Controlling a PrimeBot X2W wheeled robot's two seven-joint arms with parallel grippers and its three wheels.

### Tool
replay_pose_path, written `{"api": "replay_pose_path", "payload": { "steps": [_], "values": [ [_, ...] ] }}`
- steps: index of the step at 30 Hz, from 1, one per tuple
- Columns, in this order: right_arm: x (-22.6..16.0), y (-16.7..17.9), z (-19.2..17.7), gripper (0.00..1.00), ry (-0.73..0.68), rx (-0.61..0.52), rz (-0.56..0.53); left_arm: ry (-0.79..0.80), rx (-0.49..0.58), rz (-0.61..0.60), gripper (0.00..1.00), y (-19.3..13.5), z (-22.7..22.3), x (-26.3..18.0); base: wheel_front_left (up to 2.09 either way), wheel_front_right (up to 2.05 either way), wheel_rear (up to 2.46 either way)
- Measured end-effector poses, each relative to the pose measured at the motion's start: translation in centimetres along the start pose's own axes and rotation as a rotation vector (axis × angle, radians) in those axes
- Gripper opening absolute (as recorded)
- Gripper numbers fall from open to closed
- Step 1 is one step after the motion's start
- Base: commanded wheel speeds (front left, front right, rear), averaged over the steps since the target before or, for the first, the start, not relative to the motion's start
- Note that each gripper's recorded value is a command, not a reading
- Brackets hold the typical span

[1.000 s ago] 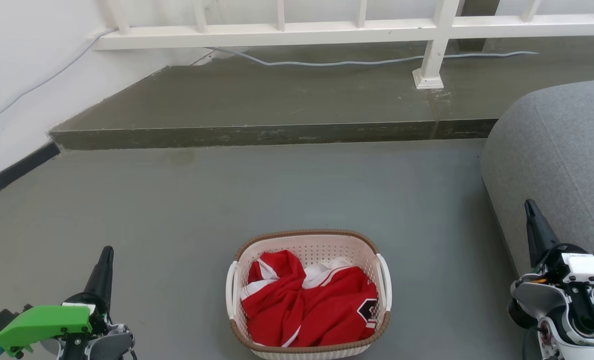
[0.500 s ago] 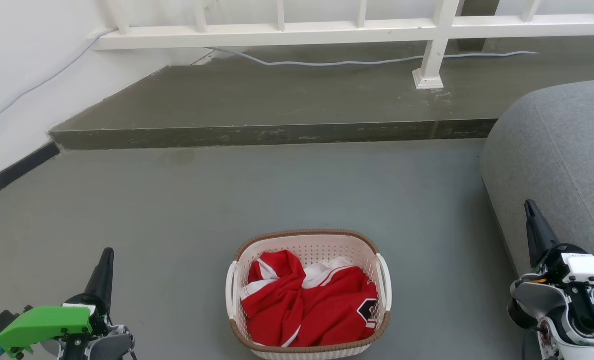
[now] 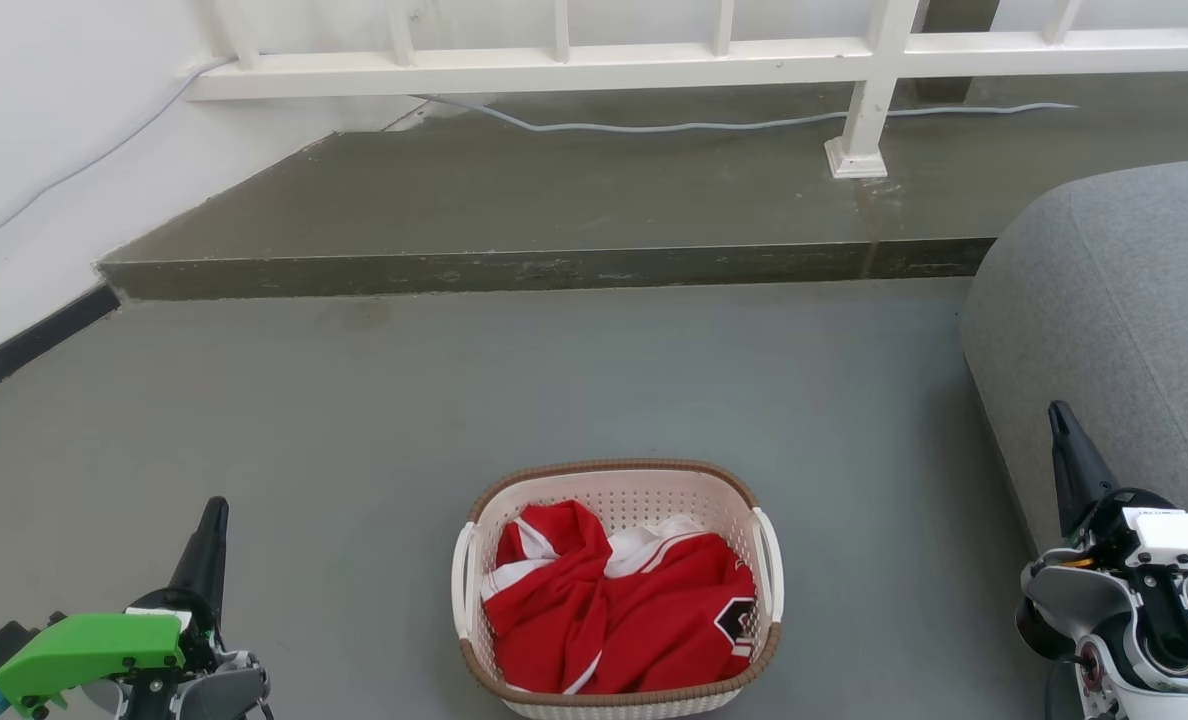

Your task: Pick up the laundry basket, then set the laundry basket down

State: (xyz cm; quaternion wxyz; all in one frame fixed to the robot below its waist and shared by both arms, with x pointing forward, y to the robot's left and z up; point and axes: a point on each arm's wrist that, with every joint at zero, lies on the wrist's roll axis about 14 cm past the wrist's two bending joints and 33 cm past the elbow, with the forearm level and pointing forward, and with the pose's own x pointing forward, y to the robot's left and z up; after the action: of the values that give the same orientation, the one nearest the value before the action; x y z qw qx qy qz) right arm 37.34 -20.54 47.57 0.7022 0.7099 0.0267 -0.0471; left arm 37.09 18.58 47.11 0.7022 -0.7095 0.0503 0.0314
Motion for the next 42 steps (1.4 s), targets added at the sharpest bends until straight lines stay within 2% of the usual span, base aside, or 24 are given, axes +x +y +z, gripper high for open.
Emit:
{"api": "replay_pose_path", "payload": {
  "steps": [42],
  "values": [
    [-0.01, -0.13, -0.03, 0.0, 0.001, 0.004, -0.004, 0.002, -0.003, -0.002, 0.0, -0.07, -0.04, 0.07, 0.0, 0.0, 0.0]
  ]
}}
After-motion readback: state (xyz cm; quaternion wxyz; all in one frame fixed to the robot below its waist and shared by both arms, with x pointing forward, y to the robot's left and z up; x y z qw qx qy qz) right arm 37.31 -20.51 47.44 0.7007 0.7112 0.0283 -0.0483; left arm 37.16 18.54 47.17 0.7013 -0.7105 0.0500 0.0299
